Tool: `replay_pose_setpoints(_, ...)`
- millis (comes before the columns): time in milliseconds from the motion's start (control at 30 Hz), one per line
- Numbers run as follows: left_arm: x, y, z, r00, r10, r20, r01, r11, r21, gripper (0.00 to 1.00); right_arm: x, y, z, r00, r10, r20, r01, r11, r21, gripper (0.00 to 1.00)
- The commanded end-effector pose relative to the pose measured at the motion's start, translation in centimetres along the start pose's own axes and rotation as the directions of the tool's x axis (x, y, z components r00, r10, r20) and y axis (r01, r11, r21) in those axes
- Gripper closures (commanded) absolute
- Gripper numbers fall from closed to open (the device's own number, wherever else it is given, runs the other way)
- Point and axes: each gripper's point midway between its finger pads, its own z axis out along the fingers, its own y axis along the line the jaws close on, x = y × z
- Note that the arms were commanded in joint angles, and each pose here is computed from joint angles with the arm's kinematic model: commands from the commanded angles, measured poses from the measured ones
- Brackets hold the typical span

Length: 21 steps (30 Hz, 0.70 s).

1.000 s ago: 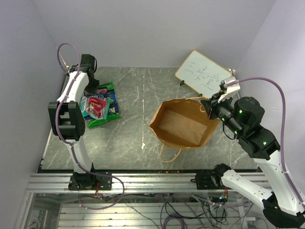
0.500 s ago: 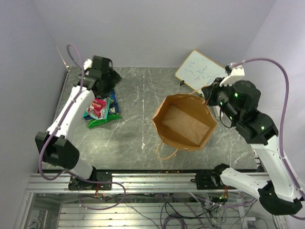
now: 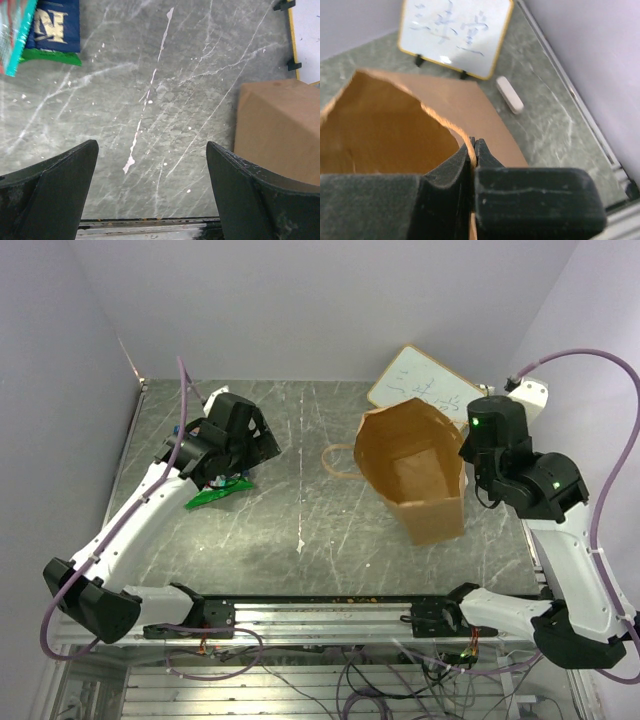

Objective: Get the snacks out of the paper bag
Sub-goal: Adjust the paper bag at the corner of the board.

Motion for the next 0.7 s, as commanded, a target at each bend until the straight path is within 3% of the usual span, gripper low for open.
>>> replay_pose_setpoints(0, -2.4, -0.7, -2.4, 0.988, 0.134, 0.075, -0.135, 0.991, 0.008, 0.0, 4.2, -3.9, 0.1, 0.993, -0.034, -0.109, 0.055, 0.979, 0.196, 1.0)
replay_pose_setpoints(300, -2.8, -3.8, -3.2, 0.971, 0.227, 0.076, -0.234, 0.968, 0.089, 0.0, 6.5, -7.4, -1.4, 0.992, 0.072, -0.106, -0.045, 0.971, 0.235, 1.0)
replay_pose_setpoints(567, -1.7, -5.0, -3.1, 0.971, 0.234, 0.042, -0.238, 0.962, 0.137, 0.0, 5.2, -11.3, -2.9, 0.998, 0.059, 0.019, -0.062, 0.949, 0.308, 1.0)
replay_pose_setpoints(667, -1.9, -5.2, -3.3, 0.969, 0.241, 0.046, -0.245, 0.96, 0.134, 0.0, 4.2, -12.6, -4.1, 0.99, 0.107, 0.089, -0.13, 0.941, 0.312, 1.0)
